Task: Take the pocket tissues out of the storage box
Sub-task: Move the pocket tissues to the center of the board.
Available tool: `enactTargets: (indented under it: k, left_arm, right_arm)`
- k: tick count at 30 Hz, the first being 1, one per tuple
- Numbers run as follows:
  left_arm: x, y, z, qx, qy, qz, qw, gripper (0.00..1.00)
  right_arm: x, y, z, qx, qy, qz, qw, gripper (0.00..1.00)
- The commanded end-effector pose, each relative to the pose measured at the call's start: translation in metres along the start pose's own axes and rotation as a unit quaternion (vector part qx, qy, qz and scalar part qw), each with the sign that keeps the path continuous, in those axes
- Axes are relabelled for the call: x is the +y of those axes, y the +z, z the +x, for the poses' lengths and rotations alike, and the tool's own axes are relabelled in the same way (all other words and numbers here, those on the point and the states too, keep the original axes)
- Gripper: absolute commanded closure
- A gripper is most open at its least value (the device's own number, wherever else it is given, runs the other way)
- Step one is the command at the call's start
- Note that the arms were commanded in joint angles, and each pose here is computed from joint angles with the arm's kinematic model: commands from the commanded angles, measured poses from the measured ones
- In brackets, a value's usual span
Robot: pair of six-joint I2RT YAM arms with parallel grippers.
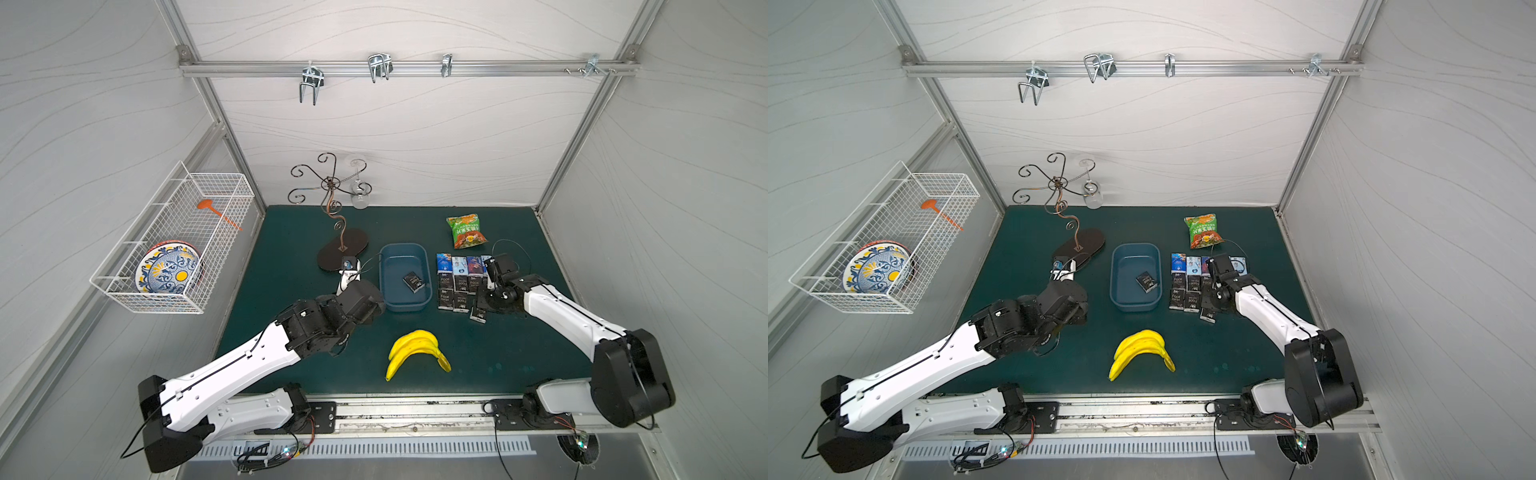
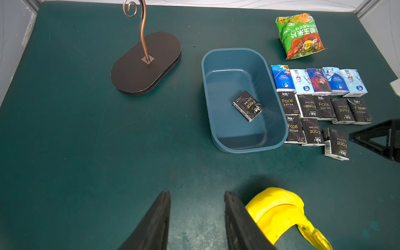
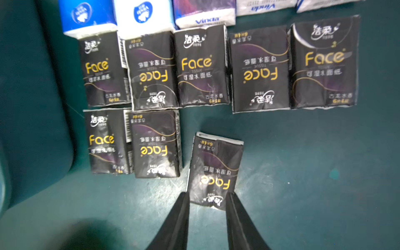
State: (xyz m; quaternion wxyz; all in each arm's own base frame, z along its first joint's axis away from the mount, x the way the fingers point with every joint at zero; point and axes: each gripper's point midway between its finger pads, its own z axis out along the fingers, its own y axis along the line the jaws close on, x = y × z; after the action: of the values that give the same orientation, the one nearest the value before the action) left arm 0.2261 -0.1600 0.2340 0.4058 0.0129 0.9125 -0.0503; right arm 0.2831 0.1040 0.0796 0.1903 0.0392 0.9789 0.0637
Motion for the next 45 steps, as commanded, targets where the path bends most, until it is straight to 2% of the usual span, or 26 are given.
enactTargets:
  k: [1,8,14,22,38,45]
  left_arm:
    - [-0.007,-0.007,-0.014,-0.020,-0.011,0.016,1.000,0.55]
    - [-0.002,-0.009,-0.015,-0.022,-0.008,0.009,1.000,0.55]
    - [-0.004,-0.007,-0.014,-0.021,-0.008,0.010,1.000,0.55]
    - [-0.003,-0.006,-0.012,-0.021,-0.007,0.008,1.000,0.55]
    - [0.002,-0.006,-0.011,-0.023,-0.004,0.000,1.000,0.54]
    - [0.000,-0.005,-0.011,-0.022,-0.003,-0.001,1.000,0.54]
  right_arm:
    - [-0.008,-0.002,-0.002,0.007,0.010,0.009,1.000,0.67]
    - [-0.039,0.021,0.010,0.032,0.076,0.001,0.997,0.81]
    - [-0.038,0.029,0.015,0.051,0.091,-0.015,0.994,0.83]
    - [-0.036,0.045,0.022,0.061,0.107,-0.025,0.992,0.81]
    - [-0.034,0.051,-0.004,0.051,0.104,-0.022,0.993,0.78]
    - [-0.033,0.051,-0.006,0.052,0.102,-0.024,0.993,0.77]
